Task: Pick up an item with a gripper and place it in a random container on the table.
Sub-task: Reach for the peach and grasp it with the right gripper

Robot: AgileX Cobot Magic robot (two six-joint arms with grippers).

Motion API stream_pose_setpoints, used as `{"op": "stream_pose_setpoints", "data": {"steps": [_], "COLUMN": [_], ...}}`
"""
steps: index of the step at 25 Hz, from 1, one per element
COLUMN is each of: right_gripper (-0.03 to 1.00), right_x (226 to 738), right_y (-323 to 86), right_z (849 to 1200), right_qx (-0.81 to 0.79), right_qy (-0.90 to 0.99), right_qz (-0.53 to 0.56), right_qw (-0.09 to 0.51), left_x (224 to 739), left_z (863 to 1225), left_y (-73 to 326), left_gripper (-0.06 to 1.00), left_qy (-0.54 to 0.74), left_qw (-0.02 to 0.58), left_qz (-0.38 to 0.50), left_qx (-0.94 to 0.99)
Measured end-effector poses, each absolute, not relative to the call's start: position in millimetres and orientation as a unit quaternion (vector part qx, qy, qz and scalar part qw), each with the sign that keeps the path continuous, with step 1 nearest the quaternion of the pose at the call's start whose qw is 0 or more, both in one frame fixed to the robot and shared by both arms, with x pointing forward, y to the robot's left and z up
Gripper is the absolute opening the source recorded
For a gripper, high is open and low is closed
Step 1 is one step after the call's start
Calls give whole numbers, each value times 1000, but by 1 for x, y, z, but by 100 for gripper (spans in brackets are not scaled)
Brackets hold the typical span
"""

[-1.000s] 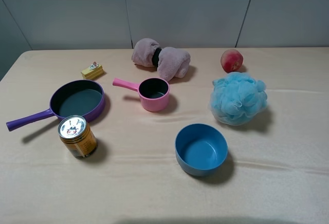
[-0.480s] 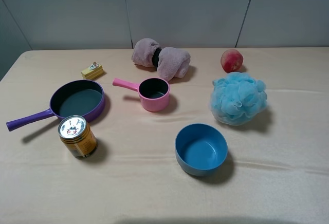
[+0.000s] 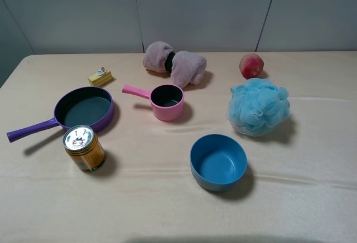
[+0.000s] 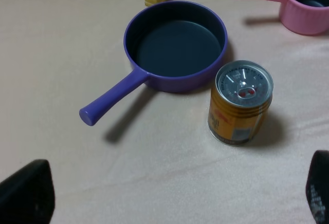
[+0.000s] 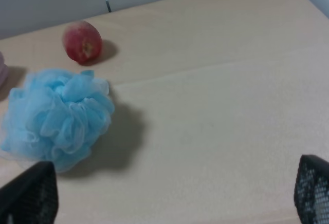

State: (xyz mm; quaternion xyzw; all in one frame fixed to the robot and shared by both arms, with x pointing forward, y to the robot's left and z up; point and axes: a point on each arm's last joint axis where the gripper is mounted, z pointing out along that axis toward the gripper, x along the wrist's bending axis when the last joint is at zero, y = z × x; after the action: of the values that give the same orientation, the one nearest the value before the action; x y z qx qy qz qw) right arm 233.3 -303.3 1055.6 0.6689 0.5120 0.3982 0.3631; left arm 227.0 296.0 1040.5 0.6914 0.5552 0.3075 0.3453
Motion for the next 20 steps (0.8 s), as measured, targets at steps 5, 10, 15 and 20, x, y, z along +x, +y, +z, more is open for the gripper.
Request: {"op": "stream_pose_setpoints", "data": {"steps": [5, 10, 15, 20], "right_gripper": [69, 69, 69, 69], "right_x": [233, 233, 233, 233], "right_y": [-303, -303, -303, -303], "right_z": [1056, 1056, 1056, 1056], "right_qx": [669, 669, 669, 669], "right_qy": [512, 512, 512, 512], "right_qz": [398, 398, 398, 398], "right_qw": [363, 363, 363, 363], "left_x": [227, 227, 227, 227], "left_z": [1041, 1041, 1041, 1041], "left_y": [296, 296, 296, 296], "left_gripper": [99, 99, 99, 99], "left_qy": [555, 555, 555, 555], "left_qw": [345, 345, 345, 345], "left_qz": [307, 307, 307, 307], "left_qx": [691, 691, 691, 691]}}
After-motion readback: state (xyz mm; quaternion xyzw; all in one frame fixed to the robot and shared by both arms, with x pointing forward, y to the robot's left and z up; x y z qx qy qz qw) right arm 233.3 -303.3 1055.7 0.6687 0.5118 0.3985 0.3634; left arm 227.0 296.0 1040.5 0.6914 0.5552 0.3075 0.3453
